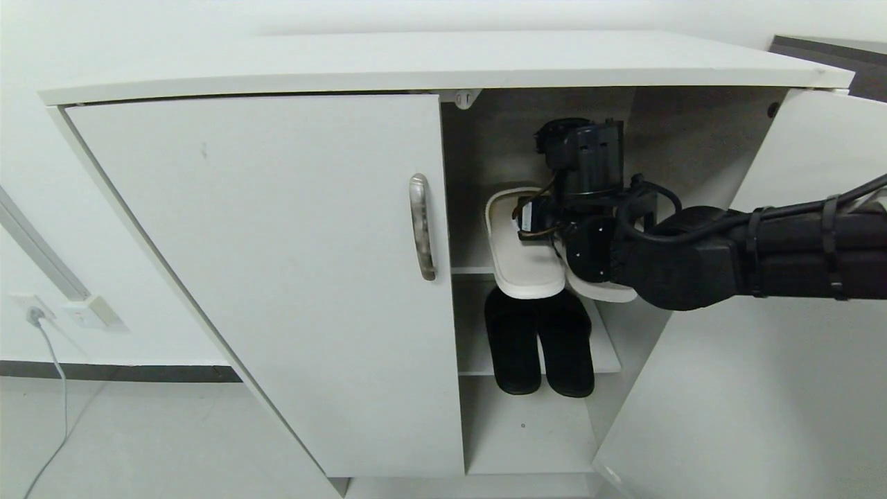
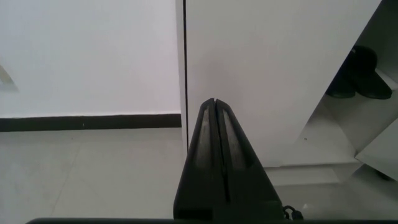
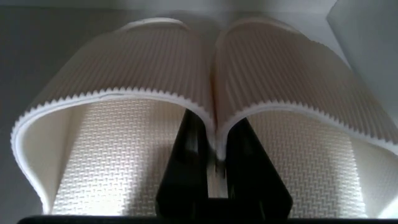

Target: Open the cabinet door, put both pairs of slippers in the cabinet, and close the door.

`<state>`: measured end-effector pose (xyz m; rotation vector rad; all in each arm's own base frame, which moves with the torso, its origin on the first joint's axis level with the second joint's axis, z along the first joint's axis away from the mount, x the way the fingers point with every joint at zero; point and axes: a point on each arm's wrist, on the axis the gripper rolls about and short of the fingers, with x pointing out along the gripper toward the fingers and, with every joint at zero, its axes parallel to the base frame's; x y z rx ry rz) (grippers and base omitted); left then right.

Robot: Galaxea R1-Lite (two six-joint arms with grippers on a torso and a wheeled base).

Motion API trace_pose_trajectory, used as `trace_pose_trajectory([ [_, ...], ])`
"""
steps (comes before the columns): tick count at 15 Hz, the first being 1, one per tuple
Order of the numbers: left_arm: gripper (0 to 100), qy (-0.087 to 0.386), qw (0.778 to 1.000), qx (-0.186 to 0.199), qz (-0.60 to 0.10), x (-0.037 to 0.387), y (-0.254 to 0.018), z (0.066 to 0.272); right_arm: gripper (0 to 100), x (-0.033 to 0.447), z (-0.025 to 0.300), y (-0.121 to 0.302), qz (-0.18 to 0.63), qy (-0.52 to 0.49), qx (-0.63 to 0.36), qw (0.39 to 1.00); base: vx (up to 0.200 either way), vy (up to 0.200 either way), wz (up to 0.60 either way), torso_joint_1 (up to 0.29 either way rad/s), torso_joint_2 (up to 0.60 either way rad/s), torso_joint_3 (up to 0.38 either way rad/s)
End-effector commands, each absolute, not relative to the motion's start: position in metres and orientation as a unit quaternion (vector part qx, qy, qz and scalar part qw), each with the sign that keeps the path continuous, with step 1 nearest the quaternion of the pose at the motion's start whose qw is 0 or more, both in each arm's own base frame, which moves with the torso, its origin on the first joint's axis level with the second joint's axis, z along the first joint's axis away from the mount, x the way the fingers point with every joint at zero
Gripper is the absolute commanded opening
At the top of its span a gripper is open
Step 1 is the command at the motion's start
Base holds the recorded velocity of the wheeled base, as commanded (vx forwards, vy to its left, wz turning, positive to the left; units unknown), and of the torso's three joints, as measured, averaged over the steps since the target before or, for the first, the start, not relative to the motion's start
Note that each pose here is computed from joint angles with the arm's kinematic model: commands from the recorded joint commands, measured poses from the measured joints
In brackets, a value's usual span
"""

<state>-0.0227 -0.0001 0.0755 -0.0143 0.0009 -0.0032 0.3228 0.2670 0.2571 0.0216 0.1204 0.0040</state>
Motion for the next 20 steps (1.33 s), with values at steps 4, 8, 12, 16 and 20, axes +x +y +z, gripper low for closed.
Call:
trace_pose_trajectory([
  [4, 0, 0.0, 1.0, -0.008, -0.002, -0.023, 0.0, 0.075, 0, 0.339, 0.257, 0.267, -0.008, 0.058, 0.013, 0.998, 0.0, 0.0, 0.0, 0.0, 0.0, 0.0],
  [8, 0, 0.001, 1.0, -0.008, -0.002, -0.023, 0.0, 0.076, 0, 0.34, 0.254, 0.267, -0.009, 0.061, 0.011, 0.998, 0.0, 0.0, 0.0, 0.0, 0.0, 0.0],
  [12, 0, 0.0, 1.0, -0.008, -0.002, -0.023, 0.0, 0.075, 100, 0.34, 0.253, 0.268, -0.009, 0.062, 0.01, 0.998, 0.0, 0.0, 0.0, 0.0, 0.0, 0.0],
  [16, 0, 0.001, 1.0, -0.008, -0.002, -0.023, 0.0, 0.076, 100, 0.309, 0.263, 0.262, 0.008, 0.066, 0.005, 0.998, 0.0, 0.0, 0.0, 0.0, 0.0, 0.0],
  [20, 0, 0.001, 1.0, -0.008, -0.002, -0.023, 0.0, 0.076, 100, 0.263, 0.276, 0.255, 0.039, 0.066, 0.004, 0.997, 0.0, 0.0, 0.0, 0.0, 0.0, 0.0],
])
